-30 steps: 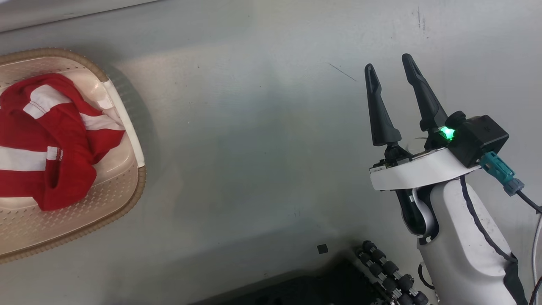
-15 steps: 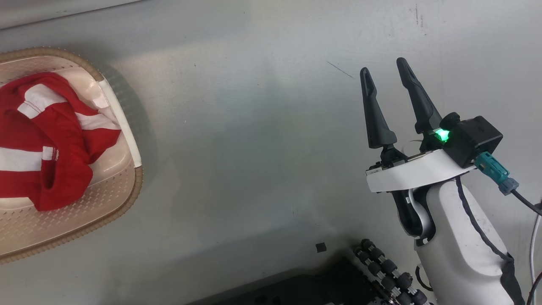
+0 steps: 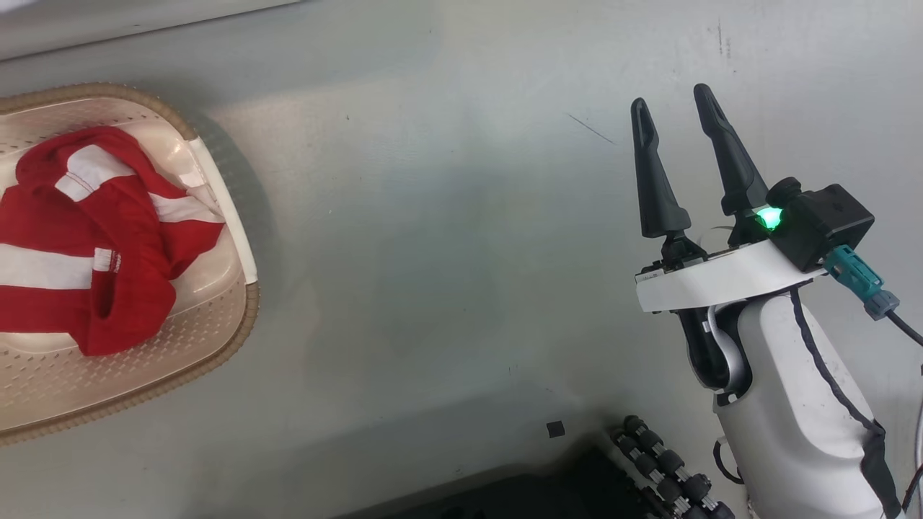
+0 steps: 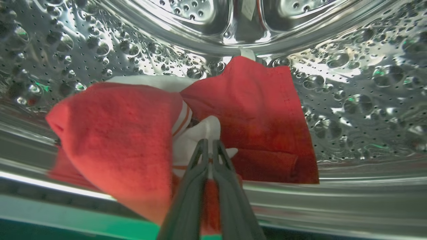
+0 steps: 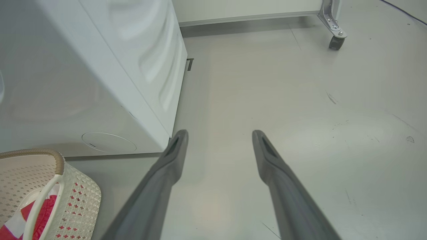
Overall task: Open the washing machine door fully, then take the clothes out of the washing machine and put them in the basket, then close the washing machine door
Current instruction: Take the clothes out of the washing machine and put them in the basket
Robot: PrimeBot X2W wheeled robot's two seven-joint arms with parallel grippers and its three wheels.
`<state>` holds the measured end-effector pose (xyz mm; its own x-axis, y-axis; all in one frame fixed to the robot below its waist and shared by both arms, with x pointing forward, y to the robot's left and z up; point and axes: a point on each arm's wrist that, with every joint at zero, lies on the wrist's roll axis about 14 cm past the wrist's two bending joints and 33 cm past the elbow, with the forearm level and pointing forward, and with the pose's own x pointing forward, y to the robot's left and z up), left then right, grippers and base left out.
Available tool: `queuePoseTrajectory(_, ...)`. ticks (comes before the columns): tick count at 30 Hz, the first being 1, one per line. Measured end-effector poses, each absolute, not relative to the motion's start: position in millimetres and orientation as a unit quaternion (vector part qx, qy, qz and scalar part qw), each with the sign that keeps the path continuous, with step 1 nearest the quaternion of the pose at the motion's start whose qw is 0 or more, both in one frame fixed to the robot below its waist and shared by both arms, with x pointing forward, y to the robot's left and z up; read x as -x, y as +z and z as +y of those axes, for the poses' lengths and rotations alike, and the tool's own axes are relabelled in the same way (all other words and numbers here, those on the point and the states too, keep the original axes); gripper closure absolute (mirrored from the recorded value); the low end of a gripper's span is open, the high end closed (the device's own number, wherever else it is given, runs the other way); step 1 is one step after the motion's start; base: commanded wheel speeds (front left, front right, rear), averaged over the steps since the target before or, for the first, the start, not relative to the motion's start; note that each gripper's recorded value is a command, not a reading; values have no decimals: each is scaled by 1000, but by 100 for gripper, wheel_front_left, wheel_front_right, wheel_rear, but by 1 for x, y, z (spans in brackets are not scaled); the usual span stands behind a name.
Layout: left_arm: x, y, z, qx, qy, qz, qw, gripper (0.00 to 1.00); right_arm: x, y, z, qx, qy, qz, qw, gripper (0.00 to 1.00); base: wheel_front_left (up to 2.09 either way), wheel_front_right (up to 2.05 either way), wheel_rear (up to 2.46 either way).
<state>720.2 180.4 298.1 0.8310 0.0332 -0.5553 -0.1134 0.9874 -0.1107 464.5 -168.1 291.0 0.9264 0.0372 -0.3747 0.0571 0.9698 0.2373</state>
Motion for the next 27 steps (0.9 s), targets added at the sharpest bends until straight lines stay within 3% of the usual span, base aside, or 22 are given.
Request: queuePoseTrajectory(27,-660,363,175,126,-7,212,969,100,-493,344,-150,-111,32,122,986,0,0,0,0)
